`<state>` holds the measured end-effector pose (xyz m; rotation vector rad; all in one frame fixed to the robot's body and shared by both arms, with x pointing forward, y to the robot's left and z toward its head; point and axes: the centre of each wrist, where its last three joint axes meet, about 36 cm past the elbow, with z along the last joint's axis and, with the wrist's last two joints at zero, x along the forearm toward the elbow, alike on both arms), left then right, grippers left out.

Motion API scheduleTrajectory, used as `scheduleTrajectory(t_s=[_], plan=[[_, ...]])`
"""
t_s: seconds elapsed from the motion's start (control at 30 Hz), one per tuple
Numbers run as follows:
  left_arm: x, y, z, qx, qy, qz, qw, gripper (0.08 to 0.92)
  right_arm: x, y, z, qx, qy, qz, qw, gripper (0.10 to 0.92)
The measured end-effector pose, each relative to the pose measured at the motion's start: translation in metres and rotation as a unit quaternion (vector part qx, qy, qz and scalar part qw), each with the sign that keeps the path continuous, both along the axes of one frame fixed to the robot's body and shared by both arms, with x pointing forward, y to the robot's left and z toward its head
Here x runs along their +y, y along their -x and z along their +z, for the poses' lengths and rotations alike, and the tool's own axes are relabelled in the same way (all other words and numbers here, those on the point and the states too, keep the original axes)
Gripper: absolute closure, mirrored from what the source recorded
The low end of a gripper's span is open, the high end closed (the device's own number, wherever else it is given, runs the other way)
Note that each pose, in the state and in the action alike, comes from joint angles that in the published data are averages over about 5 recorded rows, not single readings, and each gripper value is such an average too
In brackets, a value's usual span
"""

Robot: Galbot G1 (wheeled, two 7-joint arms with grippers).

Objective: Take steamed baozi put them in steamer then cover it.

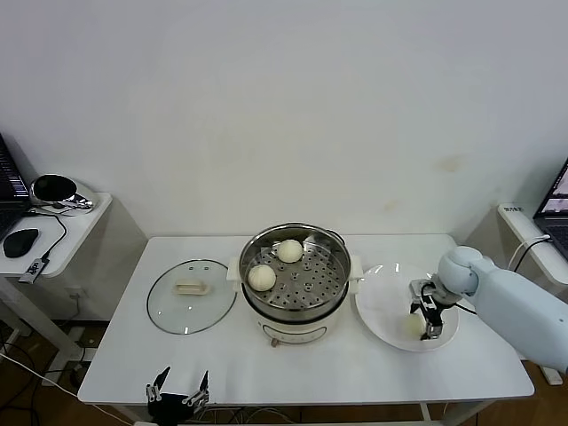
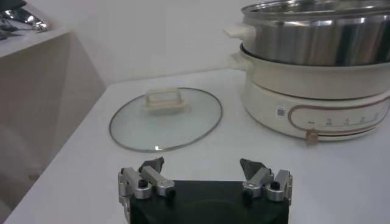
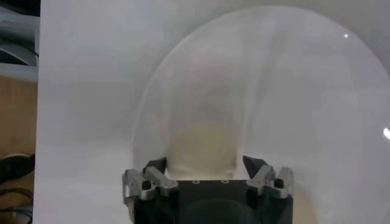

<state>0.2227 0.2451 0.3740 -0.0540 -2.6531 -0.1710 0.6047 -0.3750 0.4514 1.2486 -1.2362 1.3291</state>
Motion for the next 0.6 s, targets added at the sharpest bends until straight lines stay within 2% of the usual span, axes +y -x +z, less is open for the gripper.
scheduleTrajectory(t_s=[0.13, 0.2, 0.37, 0.6], plan=[[-0.001, 0.000, 0.000, 0.000, 0.000, -0.001, 1.000, 0.177, -0.003, 0.000, 0.005, -0.001, 0.000, -0.003, 1.000, 0.502], [-0.001, -0.001, 0.000, -0.002, 0.000, -0.001, 1.000, 0.177, -0.004, 0.000, 0.009, -0.003, -0.001, -0.004, 1.000, 0.525], [-0.002, -0.005, 0.001, -0.007, 0.002, -0.001, 1.000, 0.177, -0.007, -0.004, 0.032, -0.011, -0.002, -0.006, 1.000, 0.523], [-0.003, -0.010, 0.004, -0.016, 0.002, 0.000, 1.000, 0.177, 0.003, -0.024, 0.099, -0.041, -0.014, 0.005, 0.999, 0.513]])
